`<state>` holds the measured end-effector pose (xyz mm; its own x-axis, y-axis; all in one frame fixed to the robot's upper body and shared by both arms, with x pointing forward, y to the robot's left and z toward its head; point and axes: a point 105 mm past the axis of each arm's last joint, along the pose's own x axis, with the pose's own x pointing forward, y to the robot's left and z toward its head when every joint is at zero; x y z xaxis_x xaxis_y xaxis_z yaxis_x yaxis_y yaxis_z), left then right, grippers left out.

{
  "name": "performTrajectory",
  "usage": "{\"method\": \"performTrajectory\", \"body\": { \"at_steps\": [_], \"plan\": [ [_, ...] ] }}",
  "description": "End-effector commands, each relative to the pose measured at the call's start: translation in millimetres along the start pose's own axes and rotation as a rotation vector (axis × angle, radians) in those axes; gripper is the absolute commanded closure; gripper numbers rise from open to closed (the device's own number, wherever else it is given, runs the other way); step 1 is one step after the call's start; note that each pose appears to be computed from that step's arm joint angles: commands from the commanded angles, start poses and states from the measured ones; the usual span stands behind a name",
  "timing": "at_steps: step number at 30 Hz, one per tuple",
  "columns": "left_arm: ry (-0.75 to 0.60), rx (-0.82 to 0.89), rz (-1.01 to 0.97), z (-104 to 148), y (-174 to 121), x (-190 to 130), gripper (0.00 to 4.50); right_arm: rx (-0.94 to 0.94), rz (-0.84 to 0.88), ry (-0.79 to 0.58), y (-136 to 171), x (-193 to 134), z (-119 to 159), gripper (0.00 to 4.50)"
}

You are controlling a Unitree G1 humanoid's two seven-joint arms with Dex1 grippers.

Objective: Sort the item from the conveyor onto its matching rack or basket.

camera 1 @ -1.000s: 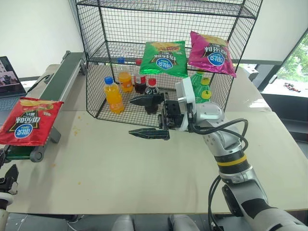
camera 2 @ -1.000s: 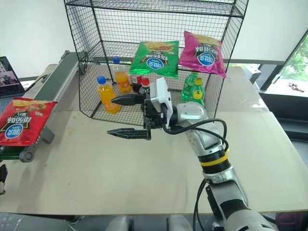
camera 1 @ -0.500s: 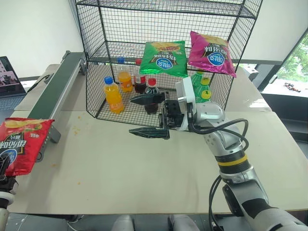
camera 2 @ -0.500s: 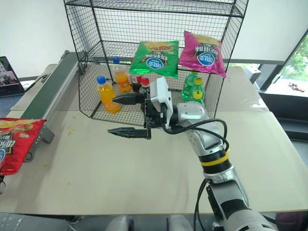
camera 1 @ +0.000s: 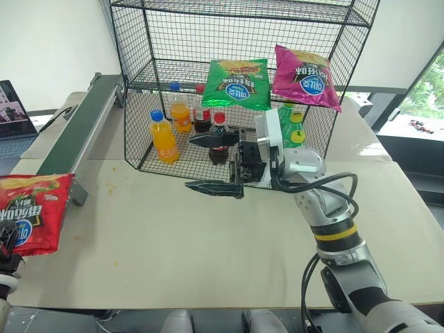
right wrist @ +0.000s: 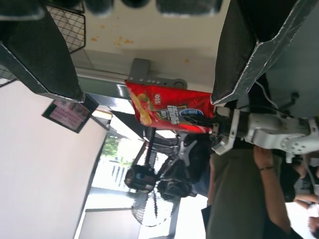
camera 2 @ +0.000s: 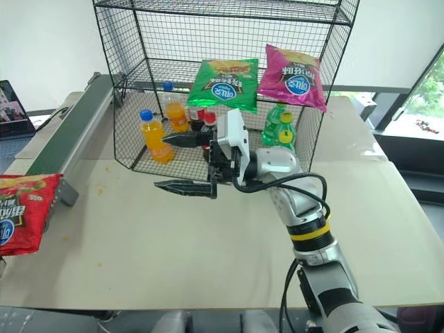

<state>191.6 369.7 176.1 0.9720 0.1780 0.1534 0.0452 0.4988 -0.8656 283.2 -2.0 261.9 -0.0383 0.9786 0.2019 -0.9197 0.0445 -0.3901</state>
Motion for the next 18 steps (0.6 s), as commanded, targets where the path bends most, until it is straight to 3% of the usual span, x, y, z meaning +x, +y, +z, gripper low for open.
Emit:
{"method": "performTrajectory", "body": {
  "at_steps": [1,6,10,14,18],
  "plan": [
    [0.122,0.093,-0.237,-16,-69,12,4.43,-0.059,-0.096,-0.014,-5,-11,15,0.00],
    [0.246,0.126,-0.485,-50,-136,37,4.43,-0.085,-0.228,0.006,-8,-24,19,0.00],
    [0.311,0.085,-0.610,-72,-171,56,4.43,-0.113,-0.305,0.008,-12,-29,25,0.00],
    [0.386,-0.047,-0.742,-95,-213,84,4.43,-0.159,-0.402,-0.002,-19,-35,39,0.00],
    [0.457,-0.184,-0.784,-114,-229,104,4.43,-0.190,-0.452,0.002,-18,-38,48,0.00]
  ]
}}
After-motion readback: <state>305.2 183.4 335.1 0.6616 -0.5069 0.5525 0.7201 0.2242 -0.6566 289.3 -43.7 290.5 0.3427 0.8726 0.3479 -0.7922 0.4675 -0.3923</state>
